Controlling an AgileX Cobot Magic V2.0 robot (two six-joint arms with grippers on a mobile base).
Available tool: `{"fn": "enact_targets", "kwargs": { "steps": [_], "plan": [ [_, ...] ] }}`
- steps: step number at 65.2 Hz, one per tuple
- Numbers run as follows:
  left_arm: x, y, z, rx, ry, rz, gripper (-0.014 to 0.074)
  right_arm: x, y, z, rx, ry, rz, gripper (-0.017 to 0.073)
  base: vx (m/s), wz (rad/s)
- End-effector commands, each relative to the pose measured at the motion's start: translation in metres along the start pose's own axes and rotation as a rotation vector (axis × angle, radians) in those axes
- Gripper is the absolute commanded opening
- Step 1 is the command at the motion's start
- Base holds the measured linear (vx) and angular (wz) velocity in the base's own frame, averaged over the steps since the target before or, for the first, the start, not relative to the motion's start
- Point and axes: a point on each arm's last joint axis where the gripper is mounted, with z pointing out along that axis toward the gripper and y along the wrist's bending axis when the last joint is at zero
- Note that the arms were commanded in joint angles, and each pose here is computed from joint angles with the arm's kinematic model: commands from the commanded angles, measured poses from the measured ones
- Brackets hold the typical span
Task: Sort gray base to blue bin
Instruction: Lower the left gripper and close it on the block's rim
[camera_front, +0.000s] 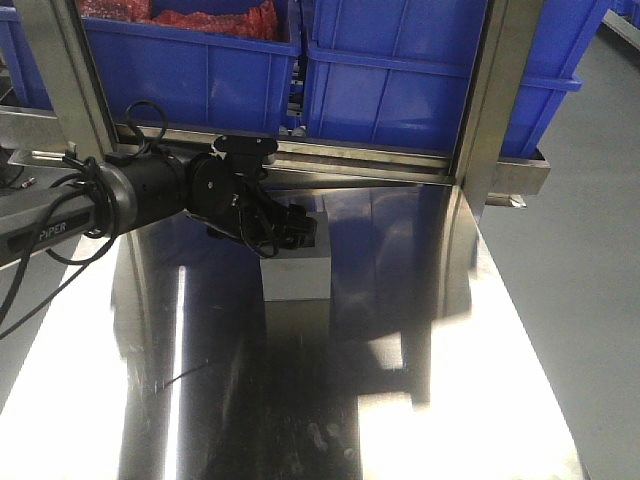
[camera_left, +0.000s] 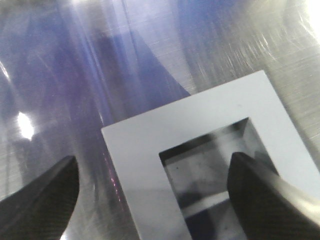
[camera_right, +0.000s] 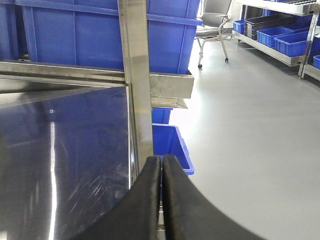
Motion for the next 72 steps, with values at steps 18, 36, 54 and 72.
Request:
{"fn": "enact_targets", "kwargs": {
  "steps": [18, 36, 54, 72],
  "plan": [
    [-0.016, -0.007, -0.024, 0.015, -0.063, 0.018, 0.0435, -0.006, 0.000, 0.000, 0.001, -0.074, -0.021, -0.0005, 0.00, 0.00],
    [-0.015, -0.007, -0.024, 0.014, -0.056, 0.021, 0.0164, -0.006, 0.000, 0.000, 0.001, -0.074, -0.021, -0.0005, 0.00, 0.00],
    [-0.017, -0.006, -0.028, -0.011, -0.069, 0.063, -0.0009, -0.006, 0.000, 0.000, 0.001, -0.074, -0.021, -0.0005, 0.00, 0.00],
    [-0.034, -0.010, -0.071, -0.005, -0.216, 0.101, -0.0008, -0.006, 0.000, 0.000, 0.001, -0.075, -0.021, -0.0005, 0.00, 0.00]
  ]
}}
